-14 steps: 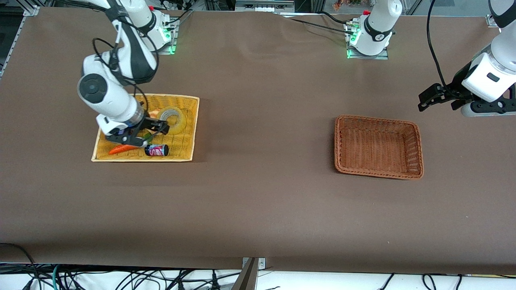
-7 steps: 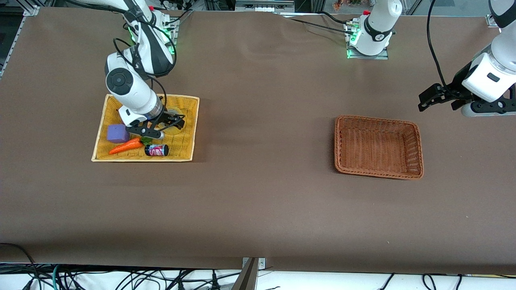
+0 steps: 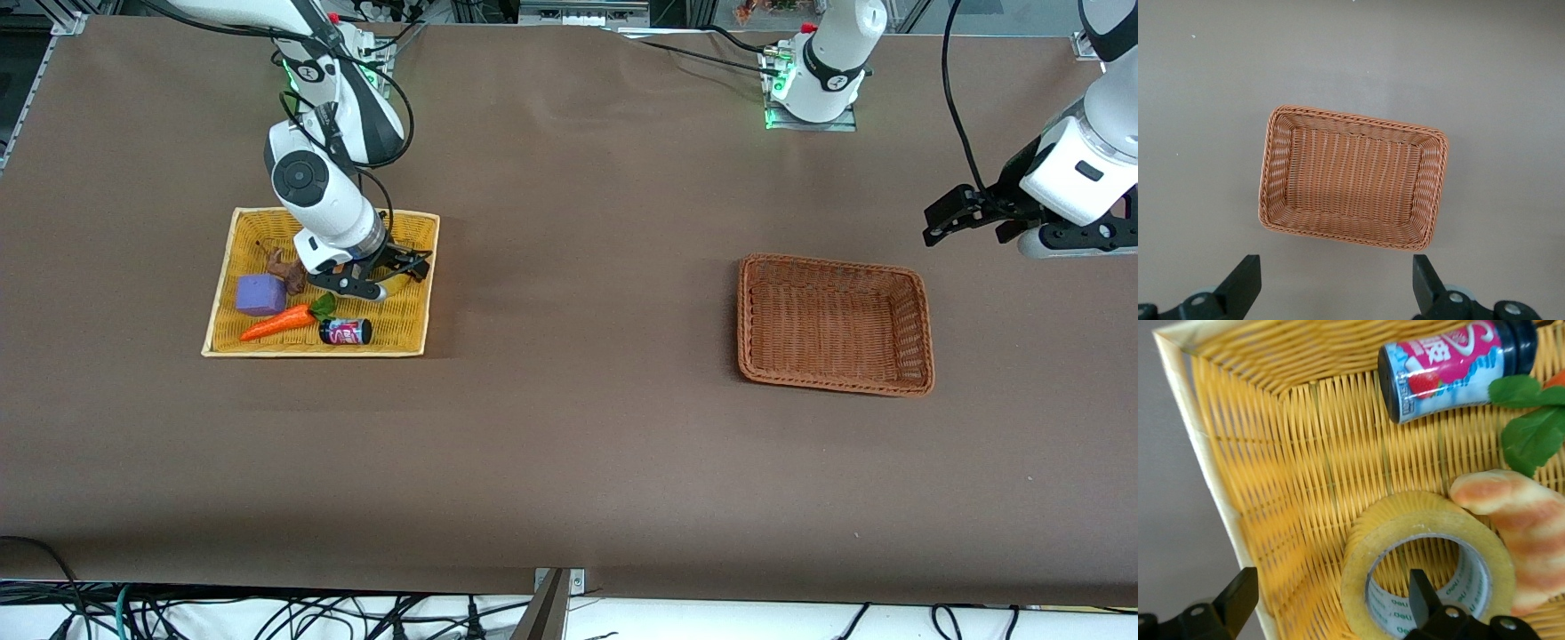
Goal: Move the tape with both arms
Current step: 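Close the right gripper on the tape roll's rim and lift it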
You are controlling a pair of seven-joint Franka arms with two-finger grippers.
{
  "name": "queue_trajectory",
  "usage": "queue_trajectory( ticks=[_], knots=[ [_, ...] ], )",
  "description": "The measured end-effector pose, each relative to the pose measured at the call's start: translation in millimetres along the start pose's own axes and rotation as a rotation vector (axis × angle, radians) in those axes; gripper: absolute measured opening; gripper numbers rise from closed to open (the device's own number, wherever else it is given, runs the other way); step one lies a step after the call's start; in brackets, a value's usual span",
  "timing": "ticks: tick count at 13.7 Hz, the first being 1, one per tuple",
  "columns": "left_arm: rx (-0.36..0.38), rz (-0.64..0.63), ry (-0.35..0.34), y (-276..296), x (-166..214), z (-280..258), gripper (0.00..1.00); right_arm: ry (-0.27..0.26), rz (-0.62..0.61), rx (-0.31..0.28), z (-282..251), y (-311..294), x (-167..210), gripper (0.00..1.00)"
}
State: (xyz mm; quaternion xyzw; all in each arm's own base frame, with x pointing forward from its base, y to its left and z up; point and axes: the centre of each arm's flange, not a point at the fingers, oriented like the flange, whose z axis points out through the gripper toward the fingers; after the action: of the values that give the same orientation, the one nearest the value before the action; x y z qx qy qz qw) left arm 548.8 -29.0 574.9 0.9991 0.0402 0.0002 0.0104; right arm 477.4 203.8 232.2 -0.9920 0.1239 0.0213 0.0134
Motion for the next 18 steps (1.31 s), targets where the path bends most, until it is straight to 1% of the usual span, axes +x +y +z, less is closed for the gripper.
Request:
queue_trajectory(
  ticks=[4,12,14,15,16,17,18],
  knots=[
    [0.0,0.0,0.0,0.0,0.0,0.0,1.0,-0.006,0.001,0.001,14.6,4.0,-5.4,1.0],
    [0.0,0.0,0.0,-0.1,0.0,0.0,1.0,0.013,0.0,0.018,33.3,14.2,-19.8,1.0],
    [0.0,0.0,0.0,-0.1,0.0,0.0,1.0,0.01,0.0,0.017,36.5,15.0,-21.0,0.8],
    [0.0,0.0,0.0,-0.1,0.1,0.1,1.0,0.01,0.0,0.017,36.7,15.0,-21.0,0.66],
    [0.0,0.0,0.0,-0.1,0.1,0.1,1.0,0.012,-0.004,0.018,36.3,14.7,-20.7,0.56],
    [0.0,0.0,0.0,-0.1,0.1,0.1,1.0,0.018,-0.01,0.021,35.1,13.9,-19.7,0.41],
    [0.0,0.0,0.0,-0.1,0.1,0.2,1.0,0.025,-0.015,0.025,32.5,12.9,-18.1,0.3]
  ],
)
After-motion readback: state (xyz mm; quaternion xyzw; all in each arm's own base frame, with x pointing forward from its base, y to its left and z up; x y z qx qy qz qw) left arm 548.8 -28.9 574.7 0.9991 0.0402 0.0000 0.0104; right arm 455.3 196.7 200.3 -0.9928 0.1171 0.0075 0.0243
